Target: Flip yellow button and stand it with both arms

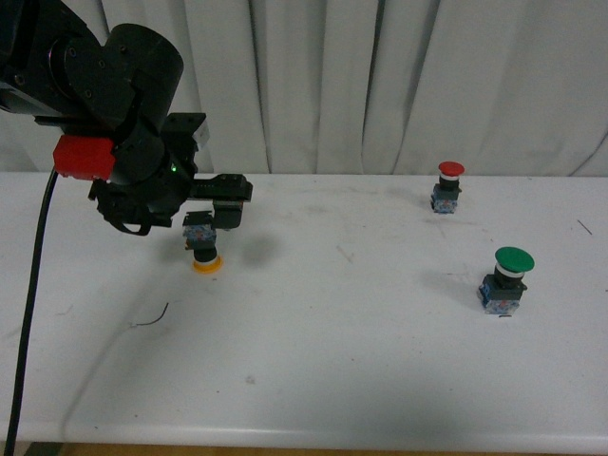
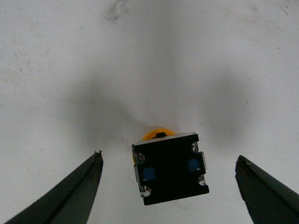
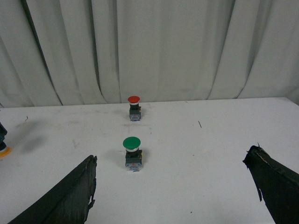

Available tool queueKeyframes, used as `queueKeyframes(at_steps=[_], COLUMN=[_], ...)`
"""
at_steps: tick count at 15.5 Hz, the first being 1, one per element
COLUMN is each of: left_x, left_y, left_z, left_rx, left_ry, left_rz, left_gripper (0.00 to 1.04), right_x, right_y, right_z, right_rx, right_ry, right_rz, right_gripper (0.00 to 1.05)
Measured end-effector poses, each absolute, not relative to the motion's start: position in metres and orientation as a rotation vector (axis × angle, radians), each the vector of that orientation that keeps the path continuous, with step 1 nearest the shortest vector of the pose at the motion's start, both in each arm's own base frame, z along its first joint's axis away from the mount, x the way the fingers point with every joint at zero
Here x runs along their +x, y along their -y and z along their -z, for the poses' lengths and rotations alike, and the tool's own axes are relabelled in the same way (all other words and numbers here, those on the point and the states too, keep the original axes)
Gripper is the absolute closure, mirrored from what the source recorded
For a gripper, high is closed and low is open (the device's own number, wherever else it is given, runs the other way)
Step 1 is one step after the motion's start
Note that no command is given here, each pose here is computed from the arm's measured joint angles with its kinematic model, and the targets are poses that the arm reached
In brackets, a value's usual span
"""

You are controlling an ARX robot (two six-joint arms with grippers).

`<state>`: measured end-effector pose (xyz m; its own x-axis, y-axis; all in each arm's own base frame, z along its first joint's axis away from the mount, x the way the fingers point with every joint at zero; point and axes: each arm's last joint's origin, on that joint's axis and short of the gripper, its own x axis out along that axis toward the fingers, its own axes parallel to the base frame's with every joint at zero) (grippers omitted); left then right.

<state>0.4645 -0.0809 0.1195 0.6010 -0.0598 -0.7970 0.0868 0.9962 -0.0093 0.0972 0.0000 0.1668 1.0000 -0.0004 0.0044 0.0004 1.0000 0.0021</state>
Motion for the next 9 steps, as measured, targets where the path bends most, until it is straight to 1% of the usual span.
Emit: queueKeyframes(at_steps=[2,3,4,7,9], left_x=[0.4644,0.4644,0.4666,0.4674,0.4596], left_y=[0.0822,0.084,0.0866,0.0871,0.0863], left_z=[-0.1185,-0.1168,-0.1188,-0.1198,-0.1246], left_rx=[0.03,0.032,0.032,0.028,0.031], left_ry=[-0.924,-0.926,-0.919,-0.907,-0.901], left_rz=[0.086,0.089,0.095,0.104,0.133], left_gripper=[0.33,0.53,0.7,0.7,0.7], right_x=[0.0972,0.0972,0.0972,0.0972,0.0972], right_y=[0.0,0.0,0.0,0.0,0.0], right_z=[-0.1669,-0.1668,-0.1668,-0.1669,-0.1668], right_rx=[0.002,0.002,0.002,0.002,0.002], right_ry=[0.005,0.004,0.004,0.005,0.004], right_rz=[0.0,0.0,0.0,0.0,0.0], right_gripper=[0.06,0.06,0.06,0.06,0.06])
